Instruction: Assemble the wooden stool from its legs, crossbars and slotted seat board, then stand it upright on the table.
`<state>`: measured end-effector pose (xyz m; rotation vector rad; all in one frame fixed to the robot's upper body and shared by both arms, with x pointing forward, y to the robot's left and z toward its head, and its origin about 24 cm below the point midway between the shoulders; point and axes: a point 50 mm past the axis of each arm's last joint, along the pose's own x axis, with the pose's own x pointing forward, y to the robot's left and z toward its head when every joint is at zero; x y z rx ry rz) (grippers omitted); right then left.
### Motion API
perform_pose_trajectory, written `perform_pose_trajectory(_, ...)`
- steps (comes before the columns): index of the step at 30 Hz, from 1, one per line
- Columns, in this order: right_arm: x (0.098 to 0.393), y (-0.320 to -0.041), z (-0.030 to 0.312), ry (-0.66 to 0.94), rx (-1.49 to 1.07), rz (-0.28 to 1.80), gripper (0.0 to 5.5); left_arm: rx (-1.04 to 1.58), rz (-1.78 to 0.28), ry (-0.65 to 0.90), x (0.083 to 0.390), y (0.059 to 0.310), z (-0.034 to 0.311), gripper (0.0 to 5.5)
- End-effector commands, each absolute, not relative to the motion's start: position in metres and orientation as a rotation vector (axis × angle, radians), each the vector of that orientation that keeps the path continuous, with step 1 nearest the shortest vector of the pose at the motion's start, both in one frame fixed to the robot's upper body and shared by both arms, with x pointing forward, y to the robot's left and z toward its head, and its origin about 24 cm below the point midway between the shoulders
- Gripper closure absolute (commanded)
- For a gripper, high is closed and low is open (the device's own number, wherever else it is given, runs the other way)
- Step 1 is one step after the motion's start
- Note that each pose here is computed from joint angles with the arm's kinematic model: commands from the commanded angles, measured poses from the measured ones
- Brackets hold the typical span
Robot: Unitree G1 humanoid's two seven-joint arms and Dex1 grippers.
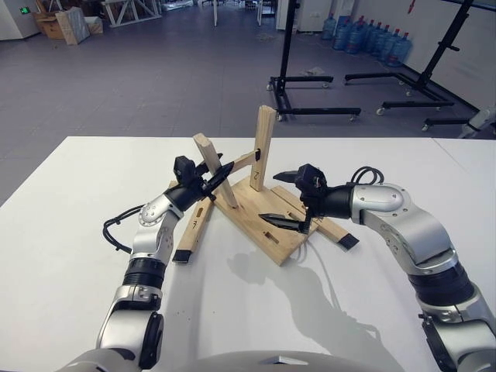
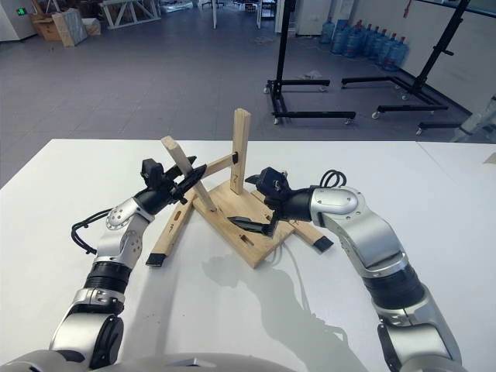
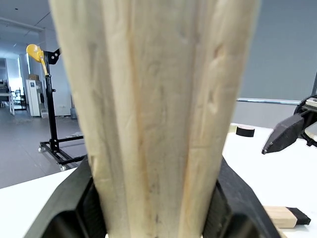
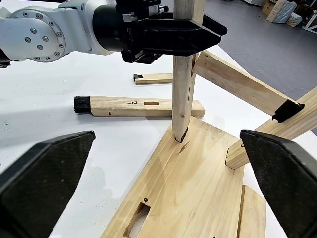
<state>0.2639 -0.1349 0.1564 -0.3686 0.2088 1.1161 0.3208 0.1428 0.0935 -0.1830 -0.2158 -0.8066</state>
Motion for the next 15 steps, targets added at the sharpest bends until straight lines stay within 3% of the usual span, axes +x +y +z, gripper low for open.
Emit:
perform_pose_trajectory(1, 0.266, -0.134, 0.165, 0.172, -0.388, 1.108, 0.1, -0.202, -0.803, -0.143, 0.321, 0.145, 0.085, 3.48)
perform_pose_trajectory(5, 0.278, -0.13, 0.204, 0.016, -0.367, 1.05, 0.1, -0.192, -0.821, -0.13, 0.321, 0.143, 0.085, 3.48)
perform_pose_trajectory(10, 0.304, -0.129, 0.27, -0.302, -0.382, 0.827, 0.1, -0.192, -0.847, -0.114, 0.322, 0.137, 0.084, 3.48)
perform_pose_trajectory(15, 0.311, -0.096, 0.28, -0.528, -0.594, 0.712, 0.1, -0.2, -0.887, -0.093, 0.321, 0.132, 0.081, 3.48)
